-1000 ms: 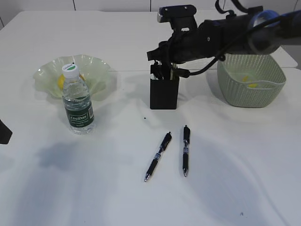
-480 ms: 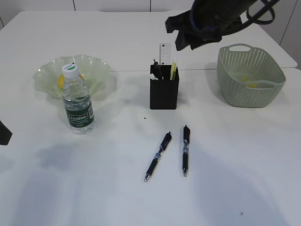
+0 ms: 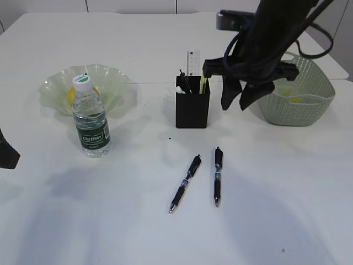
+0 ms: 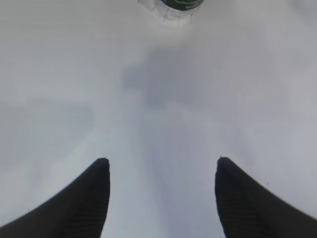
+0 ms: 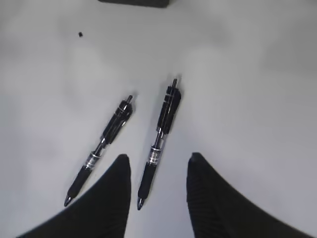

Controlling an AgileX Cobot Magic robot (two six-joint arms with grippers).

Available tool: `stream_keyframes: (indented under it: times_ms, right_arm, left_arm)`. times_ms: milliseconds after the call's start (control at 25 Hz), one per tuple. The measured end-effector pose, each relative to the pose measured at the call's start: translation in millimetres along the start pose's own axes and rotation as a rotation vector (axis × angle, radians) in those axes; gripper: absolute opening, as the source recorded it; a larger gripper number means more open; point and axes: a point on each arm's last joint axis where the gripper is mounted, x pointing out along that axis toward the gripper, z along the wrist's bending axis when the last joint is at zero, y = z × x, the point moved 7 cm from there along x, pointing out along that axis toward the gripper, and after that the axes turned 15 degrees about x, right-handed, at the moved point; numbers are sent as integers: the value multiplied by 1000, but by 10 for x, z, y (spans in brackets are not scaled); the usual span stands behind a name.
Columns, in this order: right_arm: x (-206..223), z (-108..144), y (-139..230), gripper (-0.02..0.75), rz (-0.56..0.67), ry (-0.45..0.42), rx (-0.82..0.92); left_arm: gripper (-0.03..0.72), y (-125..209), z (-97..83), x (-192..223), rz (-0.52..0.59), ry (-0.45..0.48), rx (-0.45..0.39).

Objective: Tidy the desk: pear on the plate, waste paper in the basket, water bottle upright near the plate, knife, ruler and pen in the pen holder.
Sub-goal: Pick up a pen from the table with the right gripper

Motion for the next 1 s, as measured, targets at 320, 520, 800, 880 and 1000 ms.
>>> stream_keyframes:
  times_ms: [320, 520, 800, 880, 1000]
  right_arm:
    - [599, -46, 93, 305, 133, 52, 79]
    - [850, -92, 138, 318, 177, 89, 153]
    - [1028, -117, 159, 323, 195, 108, 202]
    - [1076, -116, 171, 323, 200, 113, 211]
    - [1112, -88, 152, 323, 184, 103, 219]
  left_arm:
    - [474, -10, -11, 0, -6, 7, -10]
    - [474, -10, -11, 0, -6, 7, -10]
    - [474, -12, -10, 0, -7, 6, -10]
    - [474, -18, -7, 0, -11, 4, -10]
    - [474, -38, 2, 0, -23, -1, -10]
